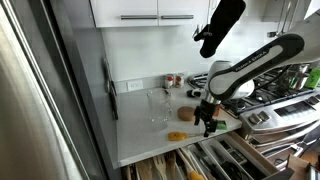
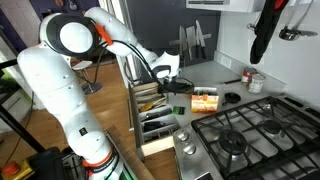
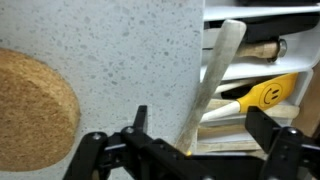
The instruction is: Pick up the orange and white spatula and put it in the clear jar
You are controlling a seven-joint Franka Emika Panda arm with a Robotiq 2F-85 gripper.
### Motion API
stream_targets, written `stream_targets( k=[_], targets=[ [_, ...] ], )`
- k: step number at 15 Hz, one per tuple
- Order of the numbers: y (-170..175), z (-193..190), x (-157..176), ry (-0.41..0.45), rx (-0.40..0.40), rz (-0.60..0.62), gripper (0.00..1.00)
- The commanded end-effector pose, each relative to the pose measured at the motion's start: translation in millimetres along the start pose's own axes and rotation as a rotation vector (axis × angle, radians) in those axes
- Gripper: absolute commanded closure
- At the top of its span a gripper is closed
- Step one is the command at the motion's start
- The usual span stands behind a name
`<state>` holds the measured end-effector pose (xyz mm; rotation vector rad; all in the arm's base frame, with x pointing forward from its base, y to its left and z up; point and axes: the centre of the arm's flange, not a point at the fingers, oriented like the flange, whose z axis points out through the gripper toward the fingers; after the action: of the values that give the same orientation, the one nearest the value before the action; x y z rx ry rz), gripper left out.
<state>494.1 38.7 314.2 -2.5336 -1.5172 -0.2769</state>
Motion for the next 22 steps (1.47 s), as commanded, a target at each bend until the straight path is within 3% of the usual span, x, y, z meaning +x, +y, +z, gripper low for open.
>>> stream_targets(
  k=[1,2,3,4,12,14,17,22],
  targets=[
    [-11.5,13.8,-5.2,-0.013,0.029,0.009,0.01],
    [-12.3,15.5,-6.3,-0.015,0.034,0.01,0.07],
    [-12.6,16.8,-6.9,-0.018,0.037,0.011,0.26],
    [-12.2,16.9,-7.2,-0.019,0.035,0.012,0.35],
    [-5.7,7.7,-3.7,-0.008,0.018,0.009,0.96],
    [-4.7,-1.4,-3.6,-0.011,0.011,0.0,1.0],
    [-5.7,-18.1,5.8,-0.032,0.001,-0.03,0.96],
    [-13.6,-84.2,22.7,-0.181,0.009,-0.099,0.96]
  ],
)
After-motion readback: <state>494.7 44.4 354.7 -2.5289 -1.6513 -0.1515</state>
